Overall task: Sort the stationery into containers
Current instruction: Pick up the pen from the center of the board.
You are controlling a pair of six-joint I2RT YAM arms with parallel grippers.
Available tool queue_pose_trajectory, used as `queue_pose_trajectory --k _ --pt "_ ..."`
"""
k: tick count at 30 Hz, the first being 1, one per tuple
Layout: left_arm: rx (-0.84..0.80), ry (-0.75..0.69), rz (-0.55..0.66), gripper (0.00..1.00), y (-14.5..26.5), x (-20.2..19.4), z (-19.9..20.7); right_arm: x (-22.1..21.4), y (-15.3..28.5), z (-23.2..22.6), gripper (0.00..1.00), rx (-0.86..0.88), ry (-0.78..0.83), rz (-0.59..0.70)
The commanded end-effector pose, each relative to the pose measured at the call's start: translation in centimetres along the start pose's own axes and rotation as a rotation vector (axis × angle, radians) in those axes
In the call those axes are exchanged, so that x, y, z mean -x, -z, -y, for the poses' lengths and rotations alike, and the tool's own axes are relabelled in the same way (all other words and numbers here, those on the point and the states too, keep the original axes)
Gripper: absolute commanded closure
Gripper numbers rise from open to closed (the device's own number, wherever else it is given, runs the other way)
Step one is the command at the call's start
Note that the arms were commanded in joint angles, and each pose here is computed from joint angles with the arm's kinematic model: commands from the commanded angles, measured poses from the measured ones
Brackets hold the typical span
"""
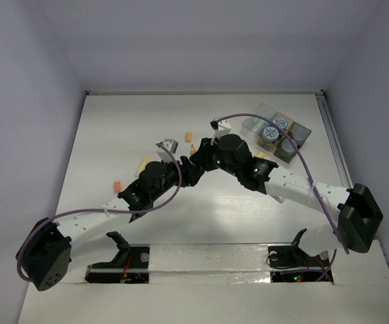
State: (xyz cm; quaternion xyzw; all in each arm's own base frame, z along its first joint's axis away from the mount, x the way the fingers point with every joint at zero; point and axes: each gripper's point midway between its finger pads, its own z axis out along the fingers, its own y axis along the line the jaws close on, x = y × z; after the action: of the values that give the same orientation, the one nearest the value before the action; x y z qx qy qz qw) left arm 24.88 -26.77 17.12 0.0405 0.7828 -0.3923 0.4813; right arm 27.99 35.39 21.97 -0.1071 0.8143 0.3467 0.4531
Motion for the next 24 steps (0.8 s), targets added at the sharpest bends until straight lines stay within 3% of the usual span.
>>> queue_pose_trajectory --k 1,6,12,16,19,20,22,24 --pt "-0.028 -0.029 0.155 0.51 -0.6 4.3 2.6 1.4 0.9 -2.1 1.00 0.086 -0.031 0.048" --pt "-0.014 -0.057 0.161 0.67 -1.0 4.0 3.2 0.3 0.5 -1.4 1.00 0.061 -0.032 0.017" --pt "0.018 -0.076 0.176 1.00 -0.9 4.0 3.3 -0.6 0.6 -0.4 1.00 0.018 -0.028 -0.006" --pt "0.022 -0.097 0.176 1.00 -0.4 3.8 2.9 -0.9 0.5 0.2 1.00 -0.009 -0.012 -0.018" --pt "-0.004 -0.109 0.153 1.00 0.3 2.9 2.8 -1.1 0.9 0.6 0.76 -0.021 0.004 -0.055" --pt "-0.014 -0.110 0.154 1.00 0.6 2.8 2.8 -0.5 1.0 0.9 0.60 -0.021 0.004 -0.050" --pt "-0.003 -0.116 0.122 1.00 1.0 1.5 2.0 0.8 1.6 1.3 0.43 0.004 0.003 -0.037" --pt "-0.003 -0.096 0.119 1.00 1.5 1.3 1.8 2.1 2.0 1.2 0.34 0.032 0.011 -0.019"
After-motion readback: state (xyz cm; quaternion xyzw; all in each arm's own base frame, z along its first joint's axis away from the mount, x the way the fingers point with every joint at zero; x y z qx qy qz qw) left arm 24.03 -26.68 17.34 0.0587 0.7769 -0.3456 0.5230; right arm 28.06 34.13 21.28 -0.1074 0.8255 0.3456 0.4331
